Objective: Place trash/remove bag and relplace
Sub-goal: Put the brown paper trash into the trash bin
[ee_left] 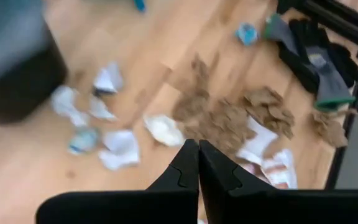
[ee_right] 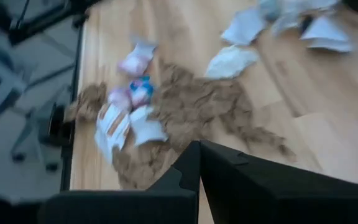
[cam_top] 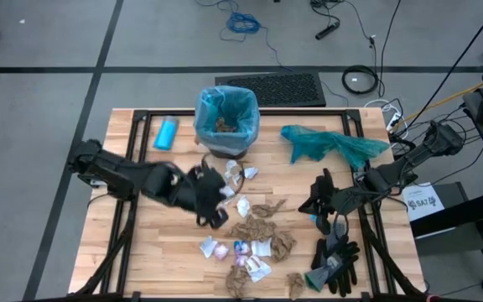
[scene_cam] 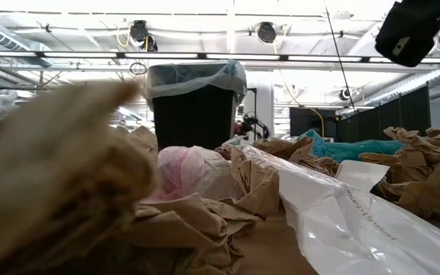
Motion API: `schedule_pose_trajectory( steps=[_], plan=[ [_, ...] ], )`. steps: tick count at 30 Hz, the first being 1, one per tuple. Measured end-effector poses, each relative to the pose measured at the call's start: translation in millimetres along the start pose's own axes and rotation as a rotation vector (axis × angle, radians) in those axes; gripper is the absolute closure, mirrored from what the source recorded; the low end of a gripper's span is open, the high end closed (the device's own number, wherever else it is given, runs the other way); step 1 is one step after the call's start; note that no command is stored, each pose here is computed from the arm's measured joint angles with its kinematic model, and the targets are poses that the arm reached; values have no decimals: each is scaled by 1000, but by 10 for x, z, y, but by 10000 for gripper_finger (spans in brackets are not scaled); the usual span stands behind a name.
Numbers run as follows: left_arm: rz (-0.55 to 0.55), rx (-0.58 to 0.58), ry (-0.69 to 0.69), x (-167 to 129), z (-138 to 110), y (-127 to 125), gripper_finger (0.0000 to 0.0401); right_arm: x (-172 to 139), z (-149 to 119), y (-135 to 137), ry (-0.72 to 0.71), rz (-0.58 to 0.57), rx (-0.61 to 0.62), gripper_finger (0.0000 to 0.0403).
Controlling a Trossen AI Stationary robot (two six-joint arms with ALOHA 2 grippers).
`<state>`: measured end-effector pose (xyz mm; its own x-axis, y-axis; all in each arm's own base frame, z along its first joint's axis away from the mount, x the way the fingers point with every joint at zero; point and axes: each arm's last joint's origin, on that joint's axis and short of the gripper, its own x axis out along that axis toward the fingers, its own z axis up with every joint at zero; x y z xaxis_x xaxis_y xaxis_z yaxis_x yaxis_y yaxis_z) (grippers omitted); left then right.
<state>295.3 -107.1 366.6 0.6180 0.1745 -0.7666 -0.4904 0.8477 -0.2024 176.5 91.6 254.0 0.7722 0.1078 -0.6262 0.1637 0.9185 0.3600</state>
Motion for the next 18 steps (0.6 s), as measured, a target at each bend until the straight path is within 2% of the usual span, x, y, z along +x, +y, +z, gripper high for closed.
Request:
schedule_pose_trajectory(
  steps=[3,8,12,14,18],
  plan=[
    [-30,-26,10,141,-190,-84,398,127,-12,32,69,36,-95,403],
    [-119,-8,22,334,-450,-199,399,336,109,136,111,19,-259,403],
    [-103,17,50,444,-612,-161,399,519,291,226,130,-13,-373,401],
    [-94,24,61,468,-655,-123,399,620,382,229,164,-50,-401,394],
    [-145,50,40,409,-710,-6,399,826,535,172,257,-135,-398,366]
  ],
)
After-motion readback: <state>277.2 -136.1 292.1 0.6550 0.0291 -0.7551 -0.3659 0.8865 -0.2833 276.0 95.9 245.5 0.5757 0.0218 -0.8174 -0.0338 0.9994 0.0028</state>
